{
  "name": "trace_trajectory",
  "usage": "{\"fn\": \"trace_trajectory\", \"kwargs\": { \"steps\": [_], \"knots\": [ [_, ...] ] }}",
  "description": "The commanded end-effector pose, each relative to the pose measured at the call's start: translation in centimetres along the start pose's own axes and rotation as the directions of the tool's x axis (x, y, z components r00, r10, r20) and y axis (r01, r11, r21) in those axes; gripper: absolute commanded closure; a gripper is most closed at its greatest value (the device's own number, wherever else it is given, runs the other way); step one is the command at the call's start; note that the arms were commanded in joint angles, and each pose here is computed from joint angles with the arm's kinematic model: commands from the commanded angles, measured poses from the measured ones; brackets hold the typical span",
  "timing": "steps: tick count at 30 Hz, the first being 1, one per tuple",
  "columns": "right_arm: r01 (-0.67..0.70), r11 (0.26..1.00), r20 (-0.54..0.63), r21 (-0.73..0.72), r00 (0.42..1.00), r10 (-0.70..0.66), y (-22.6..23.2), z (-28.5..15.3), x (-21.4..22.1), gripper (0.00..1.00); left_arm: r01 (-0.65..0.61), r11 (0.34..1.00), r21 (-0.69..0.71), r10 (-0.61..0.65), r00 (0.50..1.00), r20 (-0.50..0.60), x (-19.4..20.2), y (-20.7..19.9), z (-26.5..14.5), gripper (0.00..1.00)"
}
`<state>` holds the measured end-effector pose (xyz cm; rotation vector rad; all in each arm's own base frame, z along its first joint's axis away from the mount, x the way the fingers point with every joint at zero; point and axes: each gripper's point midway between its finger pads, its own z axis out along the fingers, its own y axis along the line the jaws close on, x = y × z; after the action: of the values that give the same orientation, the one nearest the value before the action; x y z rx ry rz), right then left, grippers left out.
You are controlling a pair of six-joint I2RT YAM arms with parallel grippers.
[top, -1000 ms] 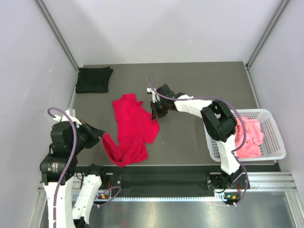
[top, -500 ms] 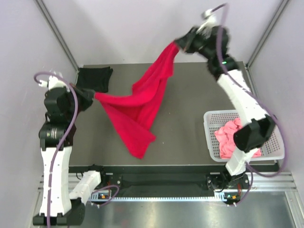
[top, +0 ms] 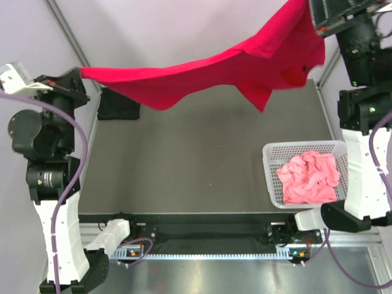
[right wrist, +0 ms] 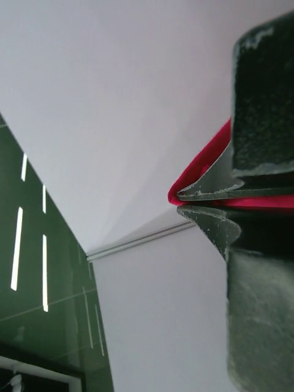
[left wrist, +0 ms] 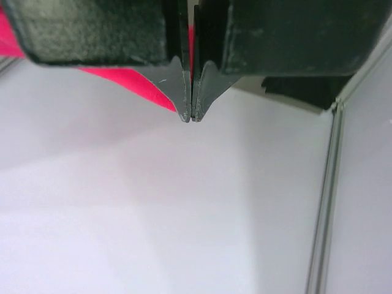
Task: Fold and stack the t-shirts
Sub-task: Flatten the tshirt out
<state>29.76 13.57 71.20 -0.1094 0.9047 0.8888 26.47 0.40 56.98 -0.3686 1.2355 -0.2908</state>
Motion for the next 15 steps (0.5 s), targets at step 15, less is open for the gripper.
{"fn": "trace_trajectory", "kwargs": {
  "steps": [15],
  "knots": [
    [-0.005,0.999,0.180,0.032,0.984,-0.001,-4.2,4.4,-1.6,1.00,-0.070,0.998,0.004,0.066,0.961,0.268,-2.8,-0.3,9.4,1.00]
  ]
}}
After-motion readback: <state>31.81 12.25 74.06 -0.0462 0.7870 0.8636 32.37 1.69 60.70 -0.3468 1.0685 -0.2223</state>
